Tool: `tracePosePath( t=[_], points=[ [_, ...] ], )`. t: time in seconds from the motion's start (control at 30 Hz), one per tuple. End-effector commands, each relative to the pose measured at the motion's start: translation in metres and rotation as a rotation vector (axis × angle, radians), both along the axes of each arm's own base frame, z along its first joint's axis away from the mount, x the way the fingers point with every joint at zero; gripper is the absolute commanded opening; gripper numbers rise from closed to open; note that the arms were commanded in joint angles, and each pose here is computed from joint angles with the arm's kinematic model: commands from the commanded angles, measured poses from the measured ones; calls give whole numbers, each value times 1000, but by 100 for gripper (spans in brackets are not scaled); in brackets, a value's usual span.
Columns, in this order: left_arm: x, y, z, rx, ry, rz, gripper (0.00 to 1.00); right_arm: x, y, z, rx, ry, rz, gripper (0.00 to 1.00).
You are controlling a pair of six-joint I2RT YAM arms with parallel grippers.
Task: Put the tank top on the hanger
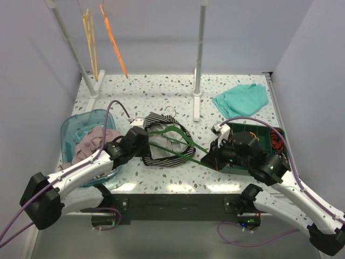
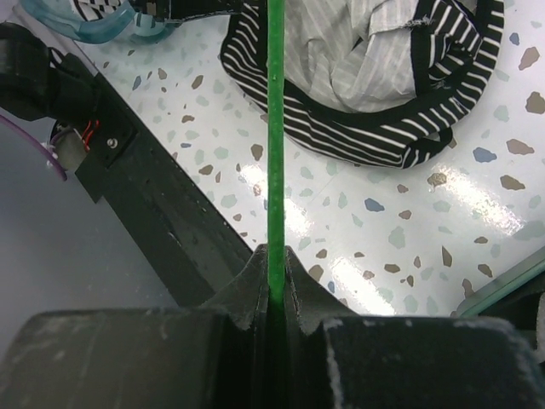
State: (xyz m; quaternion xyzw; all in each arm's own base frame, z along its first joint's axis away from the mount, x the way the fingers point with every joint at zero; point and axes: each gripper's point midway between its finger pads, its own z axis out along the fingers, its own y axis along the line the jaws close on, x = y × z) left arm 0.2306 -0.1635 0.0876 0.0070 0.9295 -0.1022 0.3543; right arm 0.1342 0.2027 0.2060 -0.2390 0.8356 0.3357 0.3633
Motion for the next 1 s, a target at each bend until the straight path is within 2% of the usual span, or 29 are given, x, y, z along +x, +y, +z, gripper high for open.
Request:
tracePosePath(
  t=[0.0,0.4,0.67,0.97],
  points=[
    [17,-2,2,-13,-68,74,45,-2,9,38,99,-51,28,0],
    [24,7,0,4,-125,153,41,-4,12,44,105,-28,42,0],
    [31,14,3,17,-166,191,34,-7,10,54,117,-35,46,0],
    [33,13,6,10,-183,189,20,-9,8,61,121,-38,43,0]
  ],
)
